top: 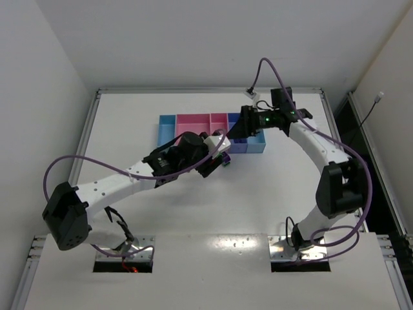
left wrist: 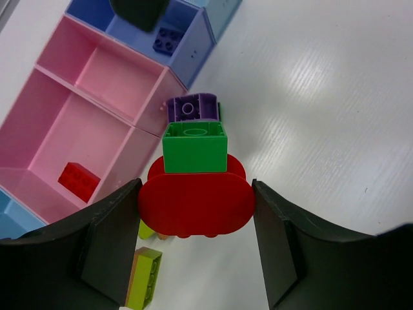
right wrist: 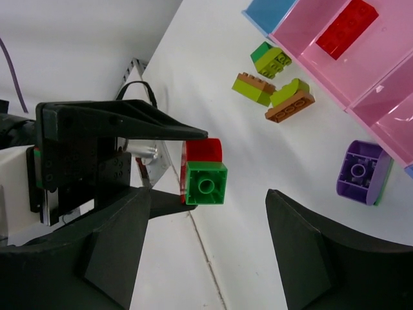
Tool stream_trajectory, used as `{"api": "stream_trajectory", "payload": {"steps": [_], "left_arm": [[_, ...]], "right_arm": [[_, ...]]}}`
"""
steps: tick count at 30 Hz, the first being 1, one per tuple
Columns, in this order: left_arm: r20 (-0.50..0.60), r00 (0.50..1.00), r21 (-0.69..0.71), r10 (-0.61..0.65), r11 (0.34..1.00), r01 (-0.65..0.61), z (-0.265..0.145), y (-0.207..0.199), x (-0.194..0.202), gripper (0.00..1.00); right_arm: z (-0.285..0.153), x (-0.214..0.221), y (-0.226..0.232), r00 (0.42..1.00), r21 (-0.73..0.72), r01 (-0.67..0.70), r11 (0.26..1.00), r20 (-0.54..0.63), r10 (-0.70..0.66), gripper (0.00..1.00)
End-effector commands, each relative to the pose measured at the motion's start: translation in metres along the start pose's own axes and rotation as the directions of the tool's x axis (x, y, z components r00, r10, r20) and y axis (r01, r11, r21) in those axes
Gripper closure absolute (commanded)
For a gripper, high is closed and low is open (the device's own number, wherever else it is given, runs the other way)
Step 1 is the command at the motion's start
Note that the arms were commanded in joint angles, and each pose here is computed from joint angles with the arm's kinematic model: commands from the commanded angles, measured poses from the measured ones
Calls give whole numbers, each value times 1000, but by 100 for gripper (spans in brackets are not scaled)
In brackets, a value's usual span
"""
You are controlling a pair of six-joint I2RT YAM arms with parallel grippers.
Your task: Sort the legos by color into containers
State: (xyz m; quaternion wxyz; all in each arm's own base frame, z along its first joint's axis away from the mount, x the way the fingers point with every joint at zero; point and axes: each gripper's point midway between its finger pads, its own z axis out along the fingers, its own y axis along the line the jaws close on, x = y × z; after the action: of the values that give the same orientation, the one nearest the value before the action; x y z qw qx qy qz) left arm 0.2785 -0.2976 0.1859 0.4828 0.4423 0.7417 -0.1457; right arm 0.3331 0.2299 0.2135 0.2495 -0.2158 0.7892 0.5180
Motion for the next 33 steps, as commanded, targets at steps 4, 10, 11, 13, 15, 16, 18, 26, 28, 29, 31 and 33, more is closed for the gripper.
{"api": "stream_trajectory", "payload": {"steps": [4, 10, 11, 13, 15, 16, 18, 26, 28, 29, 31, 33], "left_arm": [[121, 992, -44, 36, 999, -31, 0, 11, -47, 100], [137, 990, -55, 29, 998, -22, 5, 20, -56, 100], [124, 992, -62, 25, 998, -17, 8, 24, -52, 100], [134, 991, -64, 25, 998, -17, 7, 25, -57, 100], [134, 991, -64, 22, 998, -14, 10, 27, -56, 100], [134, 991, -63, 22, 998, -14, 10, 27, -56, 100], [143, 989, -66, 22, 998, -13, 9, 29, -60, 100], [148, 989, -84, 16, 996, -4, 12, 37, -60, 100], [148, 989, -84, 16, 996, -4, 12, 37, -60, 100], [148, 989, -84, 16, 996, -4, 12, 37, -60, 100], [146, 989, -91, 13, 996, 0, 11, 41, -59, 100], [134, 991, -95, -6, 995, 19, 13, 40, -52, 100]], "right_arm": [[12, 6, 8, 998, -28, 48, 998, -32, -48, 26], [24, 22, 16, 996, -54, 45, 998, -76, -49, 26], [24, 22, 15, 995, -54, 54, 997, -76, -58, 26], [24, 25, 14, 995, -53, 46, 998, -81, -50, 26], [27, 25, 17, 995, -61, 57, 996, -83, -62, 26], [27, 25, 17, 995, -61, 57, 996, -83, -62, 26], [31, 32, 15, 994, -65, 44, 997, -99, -51, 29], [31, 34, 19, 993, -97, 41, 994, -103, -51, 84], [31, 33, 21, 993, -110, 48, 993, -99, -59, 96], [31, 32, 24, 993, -129, 55, 990, -95, -68, 99], [30, 32, 26, 994, -138, 45, 989, -97, -59, 100], [29, 27, 25, 994, -145, 64, 987, -79, -76, 100]]}}
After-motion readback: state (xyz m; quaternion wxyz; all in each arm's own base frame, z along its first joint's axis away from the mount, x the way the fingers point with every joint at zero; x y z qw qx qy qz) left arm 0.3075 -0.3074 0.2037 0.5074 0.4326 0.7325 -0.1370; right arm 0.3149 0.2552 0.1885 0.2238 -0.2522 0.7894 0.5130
